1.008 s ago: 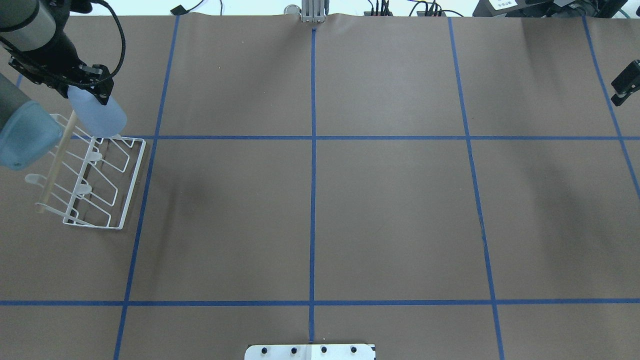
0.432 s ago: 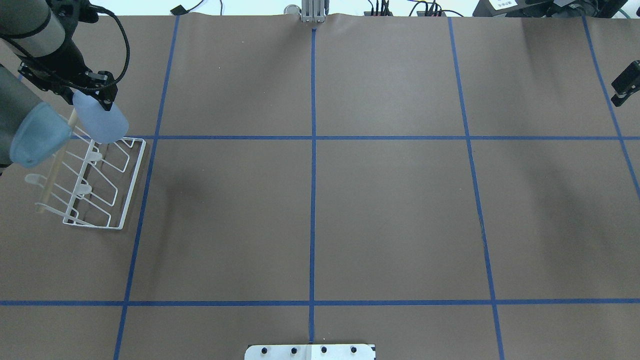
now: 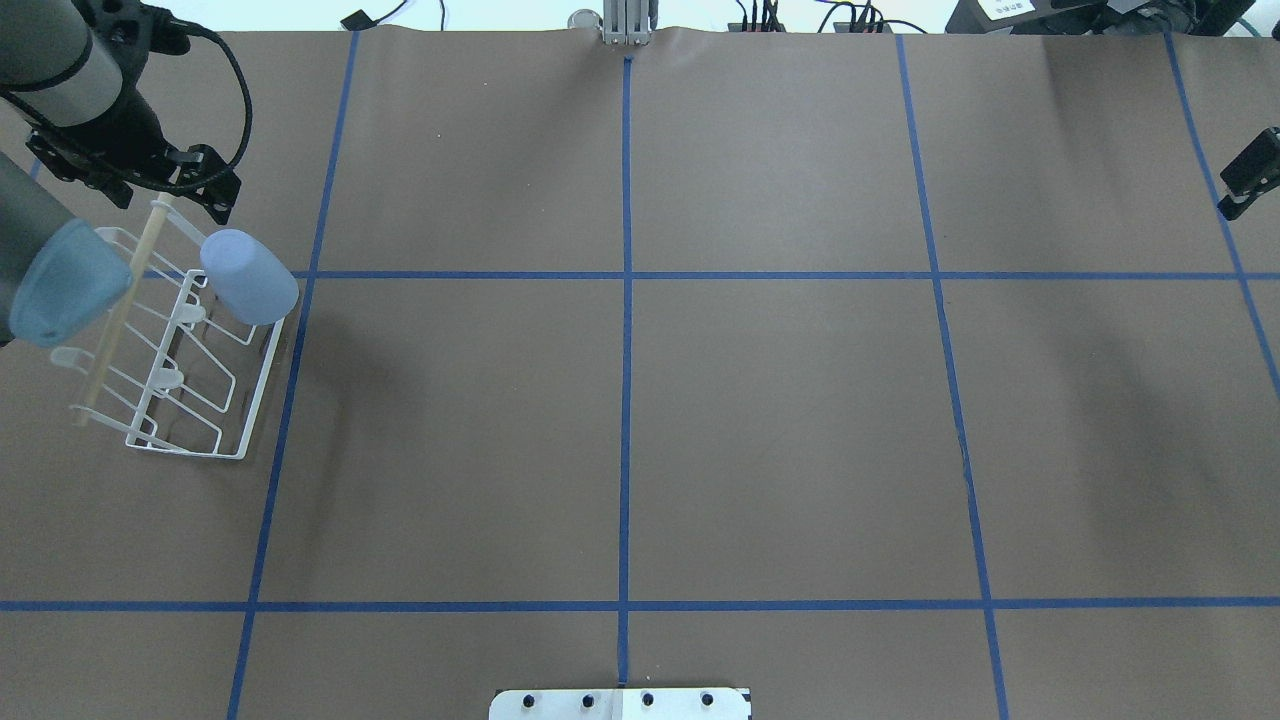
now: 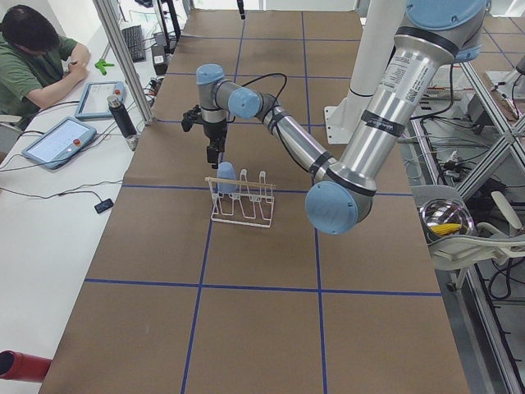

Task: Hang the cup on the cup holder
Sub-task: 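Lower the cup onto a wooden peg of the wire rack with the left gripper, then open the left gripper and withdraw it away from the rack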

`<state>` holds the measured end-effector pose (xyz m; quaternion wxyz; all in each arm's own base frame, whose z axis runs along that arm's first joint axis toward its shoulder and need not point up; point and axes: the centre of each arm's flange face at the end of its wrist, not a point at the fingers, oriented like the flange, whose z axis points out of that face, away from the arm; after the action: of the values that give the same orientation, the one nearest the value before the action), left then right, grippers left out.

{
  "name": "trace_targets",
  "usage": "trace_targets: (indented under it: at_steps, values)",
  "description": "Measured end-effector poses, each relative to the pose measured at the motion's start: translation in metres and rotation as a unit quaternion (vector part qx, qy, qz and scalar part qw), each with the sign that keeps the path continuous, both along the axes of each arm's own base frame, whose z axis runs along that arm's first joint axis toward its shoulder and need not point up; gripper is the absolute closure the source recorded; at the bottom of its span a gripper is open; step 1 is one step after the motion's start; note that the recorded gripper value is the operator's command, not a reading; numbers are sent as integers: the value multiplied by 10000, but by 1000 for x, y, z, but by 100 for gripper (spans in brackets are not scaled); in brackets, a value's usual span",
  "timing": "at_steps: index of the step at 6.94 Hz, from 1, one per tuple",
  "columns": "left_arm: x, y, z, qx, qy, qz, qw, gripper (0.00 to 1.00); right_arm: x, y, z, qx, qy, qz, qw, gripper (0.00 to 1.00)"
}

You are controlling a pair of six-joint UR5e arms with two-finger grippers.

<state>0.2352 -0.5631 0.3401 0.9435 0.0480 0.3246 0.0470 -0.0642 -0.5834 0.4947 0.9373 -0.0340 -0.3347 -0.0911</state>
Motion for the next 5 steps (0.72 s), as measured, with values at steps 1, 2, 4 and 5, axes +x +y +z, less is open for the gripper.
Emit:
trace_targets:
  at_steps: [1,2,4,5]
  values:
    - [-4,2,9,124,54,-6,9999,1,0,0,0,32,-45,2,10000,0]
    - [-16,1,16,199,90,-88,9997,1,0,0,2,154,-85,7,9998,0]
    - [-79,-10,40,399,-34,-171,9990,1,6,4,12,361,-131,59,9992,0]
    - [-124,-17,65,457,-135,-115,9988,1,14,9,21,328,-138,109,9993,0]
